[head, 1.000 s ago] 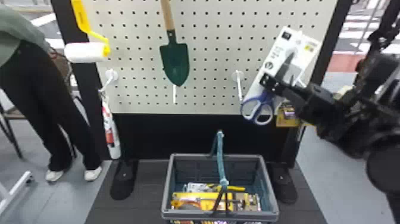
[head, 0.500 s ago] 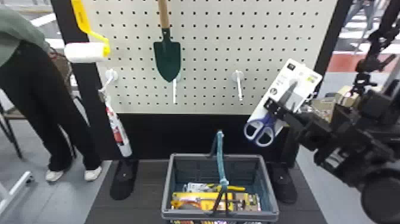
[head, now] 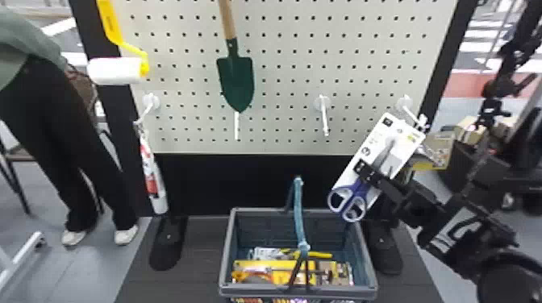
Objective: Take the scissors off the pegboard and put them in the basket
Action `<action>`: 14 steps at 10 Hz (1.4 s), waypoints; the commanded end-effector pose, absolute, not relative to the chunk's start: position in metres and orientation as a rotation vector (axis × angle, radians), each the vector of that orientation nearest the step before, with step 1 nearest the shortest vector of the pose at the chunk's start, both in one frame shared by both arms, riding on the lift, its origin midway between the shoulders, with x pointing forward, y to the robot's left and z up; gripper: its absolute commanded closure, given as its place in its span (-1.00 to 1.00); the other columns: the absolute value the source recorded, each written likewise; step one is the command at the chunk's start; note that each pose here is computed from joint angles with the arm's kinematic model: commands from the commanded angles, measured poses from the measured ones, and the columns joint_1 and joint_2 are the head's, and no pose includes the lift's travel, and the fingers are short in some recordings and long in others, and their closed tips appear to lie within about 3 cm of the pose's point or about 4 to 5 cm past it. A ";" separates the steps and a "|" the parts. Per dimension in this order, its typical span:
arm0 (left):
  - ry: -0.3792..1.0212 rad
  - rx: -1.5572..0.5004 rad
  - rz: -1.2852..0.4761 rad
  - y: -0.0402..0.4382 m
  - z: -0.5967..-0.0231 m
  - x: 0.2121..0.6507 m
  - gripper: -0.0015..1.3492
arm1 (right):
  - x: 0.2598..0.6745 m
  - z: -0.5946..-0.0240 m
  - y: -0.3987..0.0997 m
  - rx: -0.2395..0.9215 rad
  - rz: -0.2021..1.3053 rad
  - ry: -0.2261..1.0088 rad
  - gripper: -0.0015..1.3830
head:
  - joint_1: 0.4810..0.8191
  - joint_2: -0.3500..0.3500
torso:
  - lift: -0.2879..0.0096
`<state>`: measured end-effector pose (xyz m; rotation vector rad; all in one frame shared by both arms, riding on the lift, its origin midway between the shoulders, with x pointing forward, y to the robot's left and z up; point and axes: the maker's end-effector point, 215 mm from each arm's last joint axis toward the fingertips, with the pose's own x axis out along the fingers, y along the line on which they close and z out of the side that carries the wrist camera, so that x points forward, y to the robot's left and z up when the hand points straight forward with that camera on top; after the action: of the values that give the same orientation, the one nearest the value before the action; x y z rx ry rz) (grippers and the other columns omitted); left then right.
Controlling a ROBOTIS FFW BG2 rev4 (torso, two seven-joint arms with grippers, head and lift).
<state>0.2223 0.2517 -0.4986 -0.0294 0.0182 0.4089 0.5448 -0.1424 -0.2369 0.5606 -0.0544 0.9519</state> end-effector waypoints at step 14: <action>0.016 -0.033 0.409 0.250 -0.501 0.226 -0.38 | 0.545 -0.339 -0.069 0.742 1.026 0.120 0.86 | -0.60 0.00 | 0.26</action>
<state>0.2263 0.2503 -0.5008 -0.0327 0.0156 0.4093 0.5456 -0.0724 -0.3359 0.7377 0.1131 1.0228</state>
